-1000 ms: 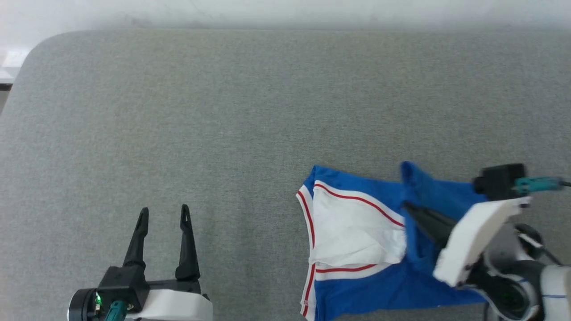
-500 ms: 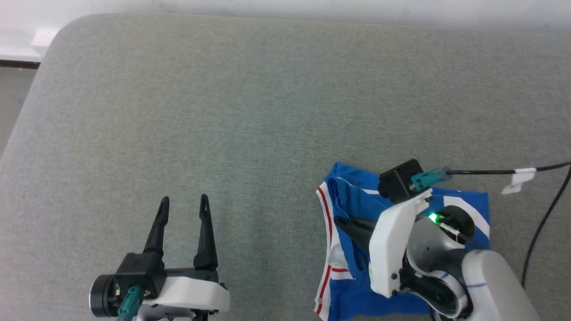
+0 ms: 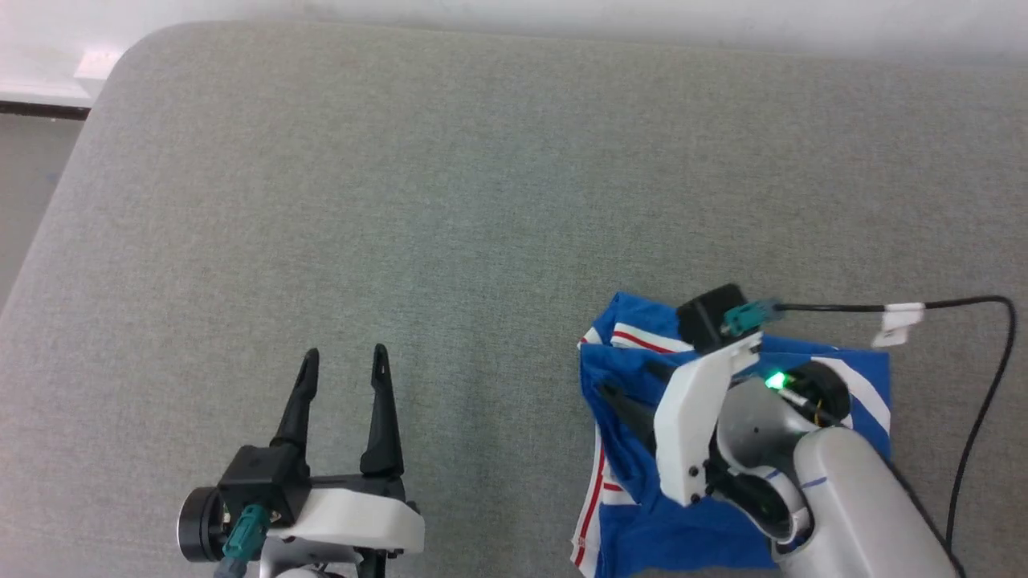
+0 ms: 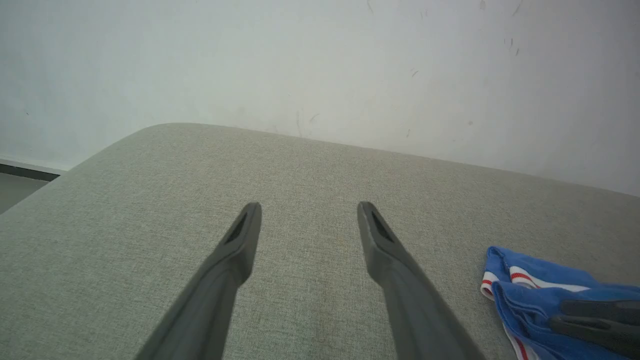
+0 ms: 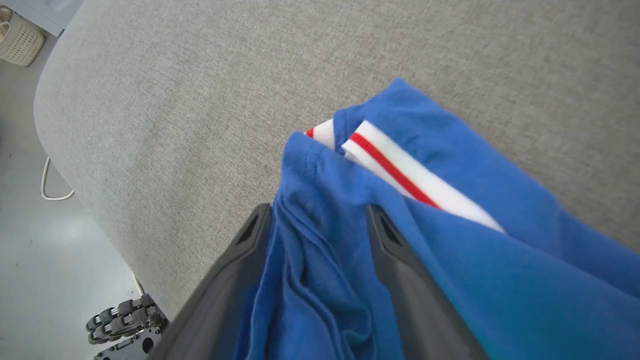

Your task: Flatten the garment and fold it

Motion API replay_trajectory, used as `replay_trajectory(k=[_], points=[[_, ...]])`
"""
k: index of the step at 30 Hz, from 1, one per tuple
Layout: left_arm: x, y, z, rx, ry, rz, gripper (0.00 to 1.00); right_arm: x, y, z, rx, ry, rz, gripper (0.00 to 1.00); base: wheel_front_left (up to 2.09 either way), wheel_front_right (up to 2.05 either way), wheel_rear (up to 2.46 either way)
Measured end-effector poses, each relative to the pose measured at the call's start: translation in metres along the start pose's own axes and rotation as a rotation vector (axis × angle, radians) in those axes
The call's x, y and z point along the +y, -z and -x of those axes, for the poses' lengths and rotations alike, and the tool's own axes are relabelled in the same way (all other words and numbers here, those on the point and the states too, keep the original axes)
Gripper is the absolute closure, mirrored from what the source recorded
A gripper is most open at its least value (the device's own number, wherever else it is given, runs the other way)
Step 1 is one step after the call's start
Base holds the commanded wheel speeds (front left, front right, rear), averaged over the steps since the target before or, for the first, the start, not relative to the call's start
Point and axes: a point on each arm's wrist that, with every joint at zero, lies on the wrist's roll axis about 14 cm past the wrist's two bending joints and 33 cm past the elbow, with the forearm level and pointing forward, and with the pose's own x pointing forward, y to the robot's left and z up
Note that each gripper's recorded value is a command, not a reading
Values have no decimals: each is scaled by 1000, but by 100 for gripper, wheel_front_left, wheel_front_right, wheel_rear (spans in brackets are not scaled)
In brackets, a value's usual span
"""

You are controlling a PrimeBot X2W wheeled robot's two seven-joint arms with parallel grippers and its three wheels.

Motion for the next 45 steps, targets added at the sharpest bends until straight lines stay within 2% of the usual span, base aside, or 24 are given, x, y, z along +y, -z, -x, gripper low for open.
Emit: replay_trajectory(k=[3, 6, 11, 16, 25, 32, 33, 34, 35, 45], points=[[-2, 1, -2, 0, 6, 2, 0, -7, -26, 13, -108, 11, -10, 0, 0, 0, 0], [-5, 0, -4, -5, 20, -5, 0, -37, -46, 39, -206, 91, -2, 0, 0, 0, 0], [-13, 1, -6, -8, 46, -10, 0, -92, -33, 86, -265, 261, -74, 0, 0, 0, 0], [-18, 4, -8, 0, 65, -9, 0, -114, 0, 111, -231, 354, -165, 0, 0, 0, 0], [-12, 5, -7, 8, 71, -51, 0, -138, 45, 115, -132, 455, -234, 0, 0, 0, 0], [-5, -4, -4, -3, 63, -67, 0, -129, 78, 93, -37, 405, -347, 0, 0, 0, 0], [-4, -4, -3, -3, 61, -67, 0, -128, 80, 91, -31, 396, -366, 11, 0, 0, 0], [-4, -5, -3, -2, 59, -67, 0, -129, 82, 89, -28, 393, -386, 74, 0, 0, 0], [-4, -5, -2, -3, 58, -67, 0, -129, 83, 88, -25, 390, -398, 100, 0, 0, 0], [-15, -12, -5, -30, 93, -68, 0, -133, 64, 83, -90, 395, -373, 100, 0, 0, 0]])
